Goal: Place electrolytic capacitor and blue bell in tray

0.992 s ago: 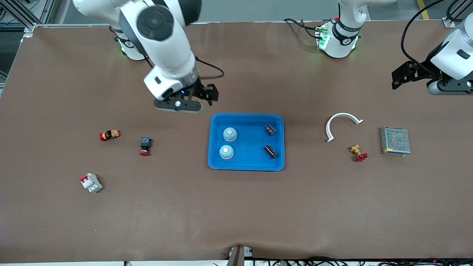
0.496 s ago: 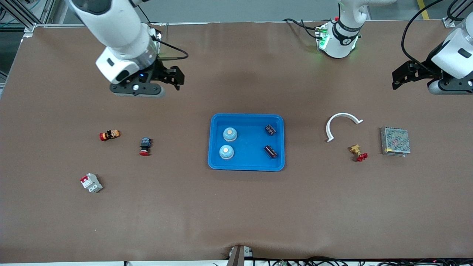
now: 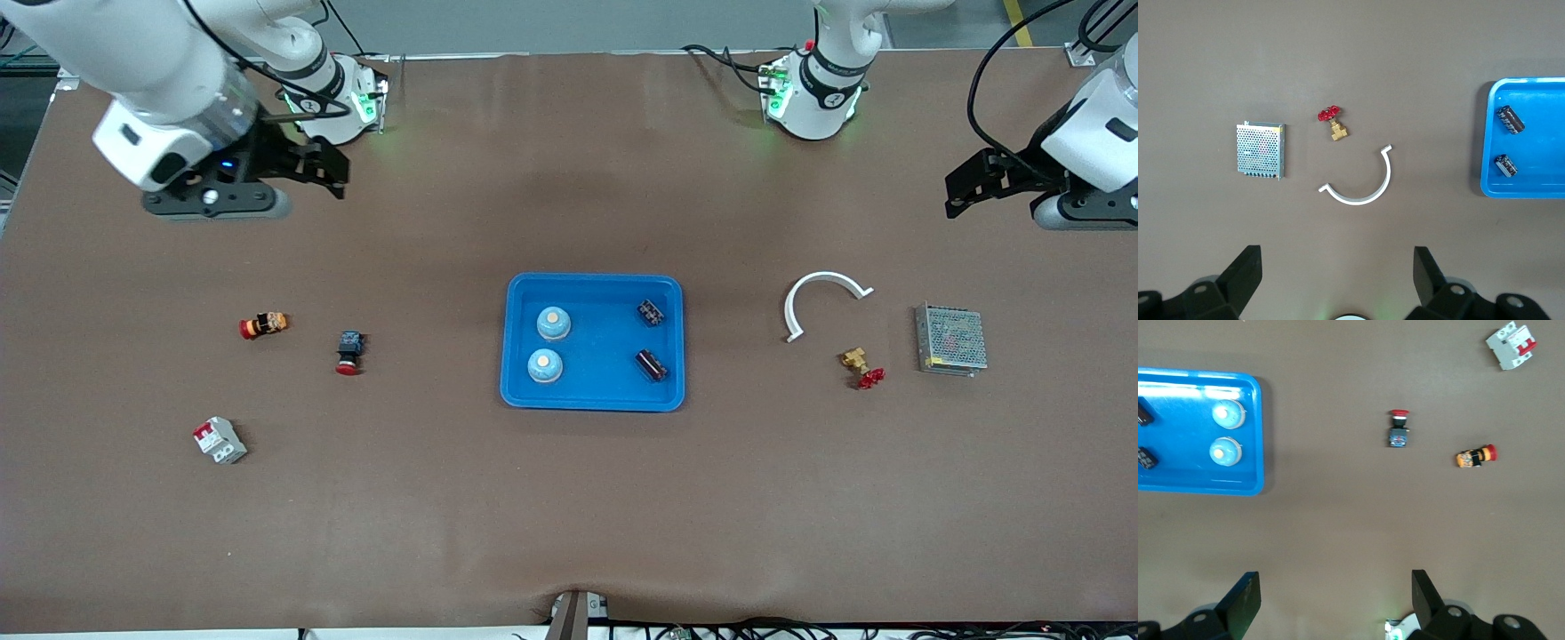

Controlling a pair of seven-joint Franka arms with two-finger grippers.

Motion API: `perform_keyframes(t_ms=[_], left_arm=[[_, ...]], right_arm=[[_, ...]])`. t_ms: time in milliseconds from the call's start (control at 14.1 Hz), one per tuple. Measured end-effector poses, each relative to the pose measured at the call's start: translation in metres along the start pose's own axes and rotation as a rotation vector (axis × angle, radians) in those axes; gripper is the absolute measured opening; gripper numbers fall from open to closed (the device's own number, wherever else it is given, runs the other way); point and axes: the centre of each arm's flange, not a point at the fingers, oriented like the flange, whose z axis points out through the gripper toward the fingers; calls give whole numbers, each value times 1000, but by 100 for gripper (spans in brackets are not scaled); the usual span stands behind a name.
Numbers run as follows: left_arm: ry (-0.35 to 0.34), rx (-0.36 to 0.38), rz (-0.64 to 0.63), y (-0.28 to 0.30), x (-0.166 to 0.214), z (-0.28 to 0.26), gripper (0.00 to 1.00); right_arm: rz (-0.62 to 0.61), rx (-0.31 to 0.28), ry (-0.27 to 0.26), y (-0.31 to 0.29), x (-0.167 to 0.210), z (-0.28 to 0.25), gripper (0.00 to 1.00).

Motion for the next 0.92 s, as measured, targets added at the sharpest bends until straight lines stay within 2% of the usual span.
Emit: perform_keyframes(t_ms=[496, 922], left_arm=[[1, 0, -1, -1, 0, 0, 100], [-7, 0, -1, -1, 3, 4, 100]], right_arm=[[-19, 19, -8, 91, -1, -3, 100], [32, 40, -5, 172, 2, -3, 100]])
